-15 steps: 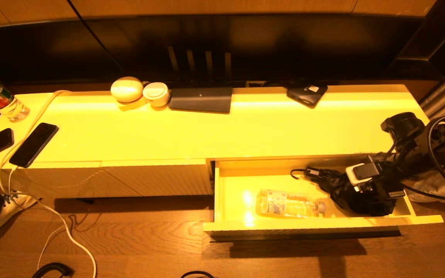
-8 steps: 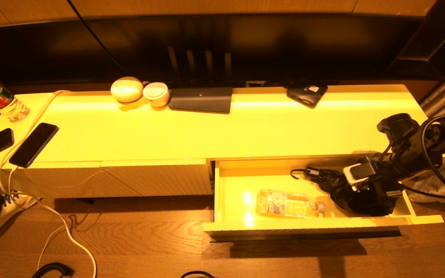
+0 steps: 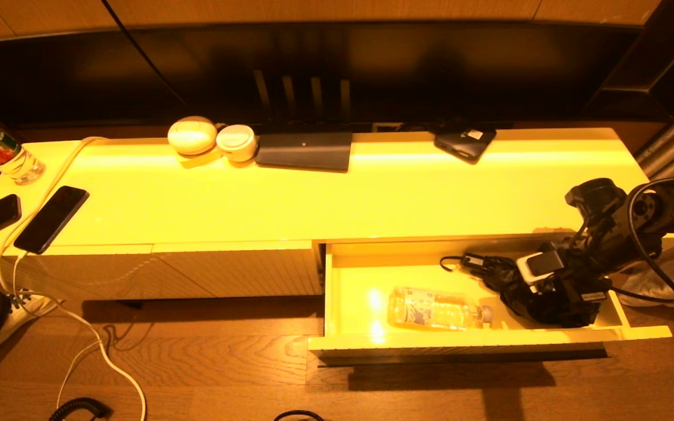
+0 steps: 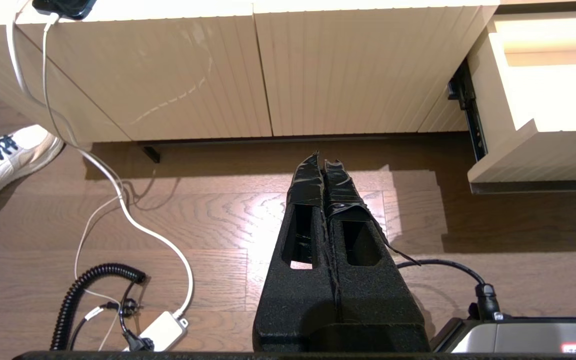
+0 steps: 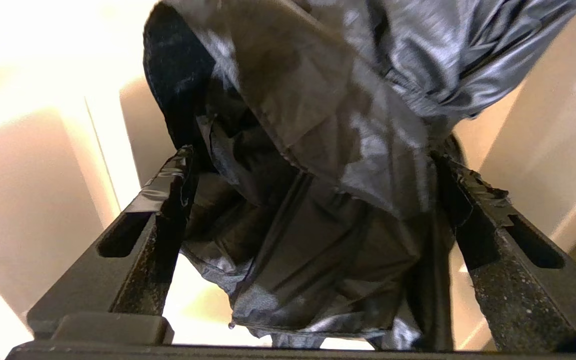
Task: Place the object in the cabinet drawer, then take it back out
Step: Take the umbrella out of the drawer and put it on the table
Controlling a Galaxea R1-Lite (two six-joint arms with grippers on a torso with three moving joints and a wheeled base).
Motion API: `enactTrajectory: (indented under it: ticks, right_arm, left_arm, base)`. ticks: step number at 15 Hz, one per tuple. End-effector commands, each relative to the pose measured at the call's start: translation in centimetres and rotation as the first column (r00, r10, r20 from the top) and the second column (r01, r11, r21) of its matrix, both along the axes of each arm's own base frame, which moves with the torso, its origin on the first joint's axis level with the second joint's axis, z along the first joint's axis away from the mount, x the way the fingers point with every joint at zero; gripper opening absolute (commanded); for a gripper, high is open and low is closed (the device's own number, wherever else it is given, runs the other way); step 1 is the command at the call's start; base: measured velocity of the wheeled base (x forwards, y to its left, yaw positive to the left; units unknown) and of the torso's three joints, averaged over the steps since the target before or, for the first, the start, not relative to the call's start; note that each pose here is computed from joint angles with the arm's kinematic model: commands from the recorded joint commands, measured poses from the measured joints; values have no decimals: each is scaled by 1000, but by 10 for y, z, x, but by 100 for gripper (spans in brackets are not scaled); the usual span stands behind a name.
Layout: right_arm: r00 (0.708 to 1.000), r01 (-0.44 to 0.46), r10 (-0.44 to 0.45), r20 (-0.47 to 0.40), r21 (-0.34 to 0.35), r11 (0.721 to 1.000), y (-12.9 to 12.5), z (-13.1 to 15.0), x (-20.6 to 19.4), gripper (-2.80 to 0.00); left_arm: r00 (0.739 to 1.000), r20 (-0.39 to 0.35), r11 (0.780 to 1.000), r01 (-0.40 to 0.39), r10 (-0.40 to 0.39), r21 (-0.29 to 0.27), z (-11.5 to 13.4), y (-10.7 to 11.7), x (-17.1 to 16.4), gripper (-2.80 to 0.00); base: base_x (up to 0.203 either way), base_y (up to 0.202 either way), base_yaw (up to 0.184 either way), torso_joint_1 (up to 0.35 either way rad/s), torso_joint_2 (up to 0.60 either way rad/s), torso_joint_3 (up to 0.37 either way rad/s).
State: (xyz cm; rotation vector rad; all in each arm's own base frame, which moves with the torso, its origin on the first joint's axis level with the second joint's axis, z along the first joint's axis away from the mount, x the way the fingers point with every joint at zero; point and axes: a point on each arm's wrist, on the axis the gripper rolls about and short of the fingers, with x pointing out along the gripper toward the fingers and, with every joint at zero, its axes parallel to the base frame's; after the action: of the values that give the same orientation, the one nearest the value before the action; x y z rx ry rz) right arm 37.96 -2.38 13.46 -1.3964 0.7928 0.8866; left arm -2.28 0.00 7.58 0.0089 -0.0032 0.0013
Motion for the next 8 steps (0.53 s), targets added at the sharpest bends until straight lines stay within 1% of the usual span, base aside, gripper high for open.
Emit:
enactTrajectory:
  ticks: [1, 6, 7, 8]
  right_arm:
    - [999, -8, 8, -32, -4, 1000, 1, -7, 1, 0]
    - [999, -10, 10, -48, -4, 1000, 2, -9, -1, 0]
    - [998, -10, 10, -54, -5, 1000, 2, -9, -2, -53]
    - [998, -11, 11, -58, -6, 1000, 2, -9, -2, -280]
  left_arm:
    - [1000, 0, 1000, 0, 0, 0, 0, 0, 0, -280]
    - [1000, 0, 1000, 0, 0, 0, 0, 0, 0, -280]
    - [1000, 0, 1000, 0, 0, 0, 0, 0, 0, -280]
    - [1000, 0, 1000, 0, 0, 0, 0, 0, 0, -280]
  base:
    - [0, 0, 0, 0, 0, 0]
    - [0, 0, 0, 0, 0, 0]
    - [0, 0, 0, 0, 0, 0]
    - [0, 0, 0, 0, 0, 0]
